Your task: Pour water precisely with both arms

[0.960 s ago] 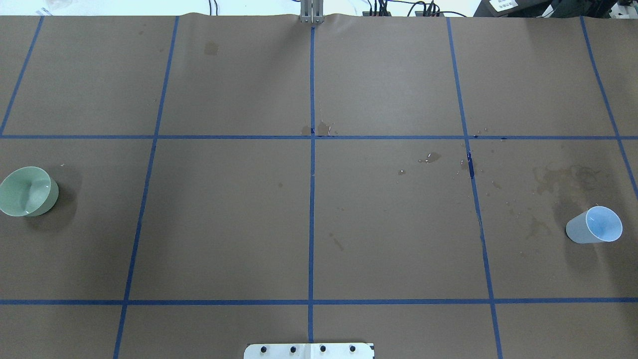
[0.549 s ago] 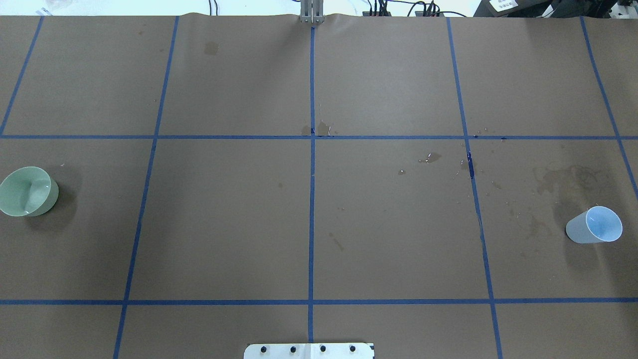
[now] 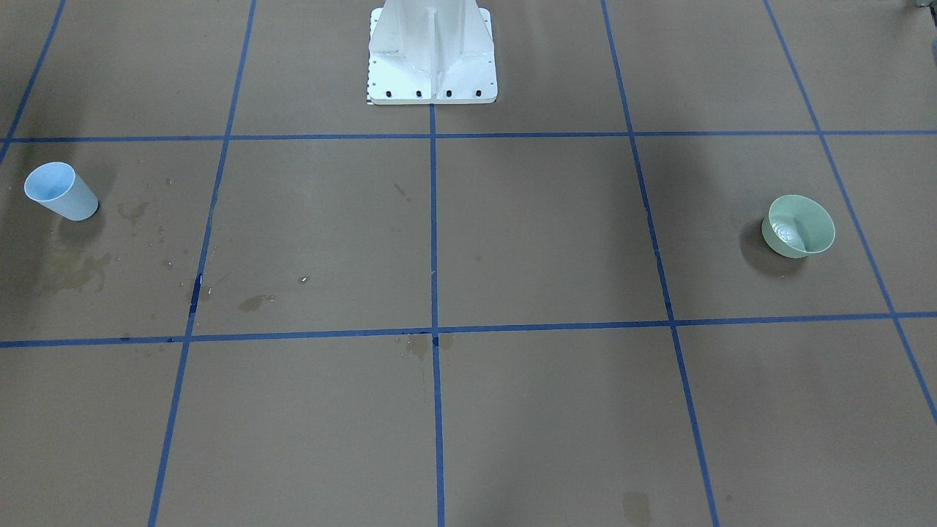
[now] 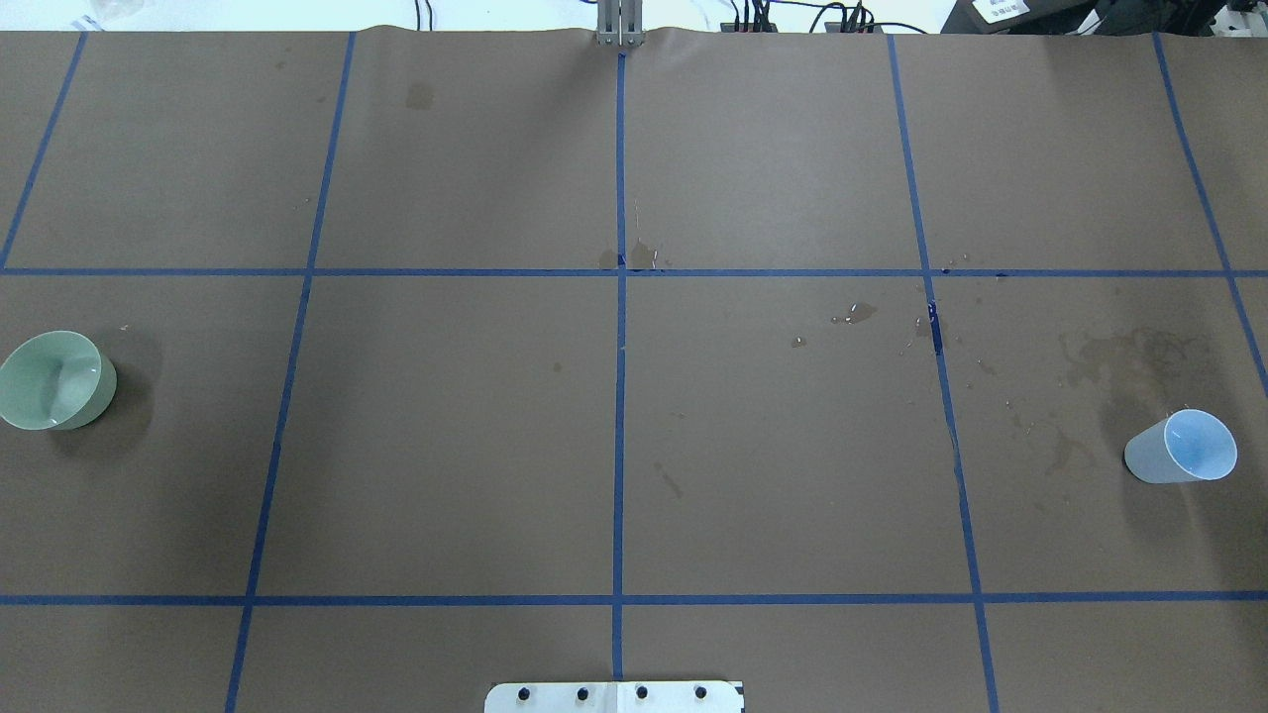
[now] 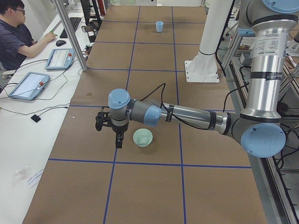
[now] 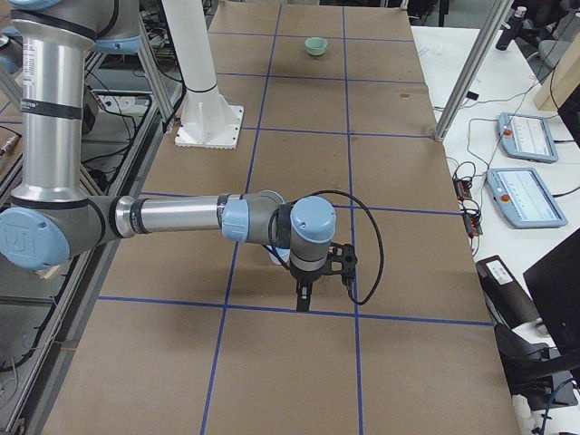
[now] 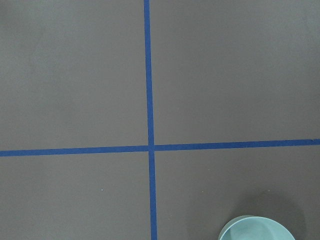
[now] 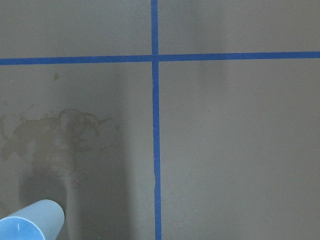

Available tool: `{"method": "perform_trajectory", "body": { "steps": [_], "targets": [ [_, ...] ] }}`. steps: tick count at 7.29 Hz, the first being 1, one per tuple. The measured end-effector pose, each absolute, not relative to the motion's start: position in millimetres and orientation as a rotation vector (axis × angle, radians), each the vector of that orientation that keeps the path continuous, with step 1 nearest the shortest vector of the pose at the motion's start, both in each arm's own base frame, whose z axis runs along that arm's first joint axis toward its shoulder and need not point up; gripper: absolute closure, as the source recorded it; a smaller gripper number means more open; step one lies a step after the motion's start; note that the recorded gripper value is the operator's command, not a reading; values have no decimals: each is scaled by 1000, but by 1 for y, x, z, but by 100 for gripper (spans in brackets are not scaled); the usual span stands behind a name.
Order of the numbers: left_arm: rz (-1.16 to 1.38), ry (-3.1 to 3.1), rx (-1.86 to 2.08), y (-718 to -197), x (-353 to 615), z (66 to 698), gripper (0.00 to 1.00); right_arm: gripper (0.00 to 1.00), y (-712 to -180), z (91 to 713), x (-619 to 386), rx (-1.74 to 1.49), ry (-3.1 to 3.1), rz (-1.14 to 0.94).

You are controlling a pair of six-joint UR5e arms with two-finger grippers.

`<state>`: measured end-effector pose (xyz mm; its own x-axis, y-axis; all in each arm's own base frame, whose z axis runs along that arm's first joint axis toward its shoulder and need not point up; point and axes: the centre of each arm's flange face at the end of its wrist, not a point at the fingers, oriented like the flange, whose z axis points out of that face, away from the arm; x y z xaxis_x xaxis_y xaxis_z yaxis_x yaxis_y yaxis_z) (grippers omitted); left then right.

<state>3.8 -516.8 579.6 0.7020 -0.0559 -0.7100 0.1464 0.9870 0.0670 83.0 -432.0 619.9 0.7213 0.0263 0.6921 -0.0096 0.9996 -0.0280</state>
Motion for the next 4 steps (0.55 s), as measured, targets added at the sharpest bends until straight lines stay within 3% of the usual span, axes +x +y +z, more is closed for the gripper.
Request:
{"method": "perform_trajectory", "body": {
  "steps": [4],
  "targets": [
    [-161, 905, 106, -483, 118, 637, 0, 0, -434, 618, 83, -16, -762, 17]
  ]
}}
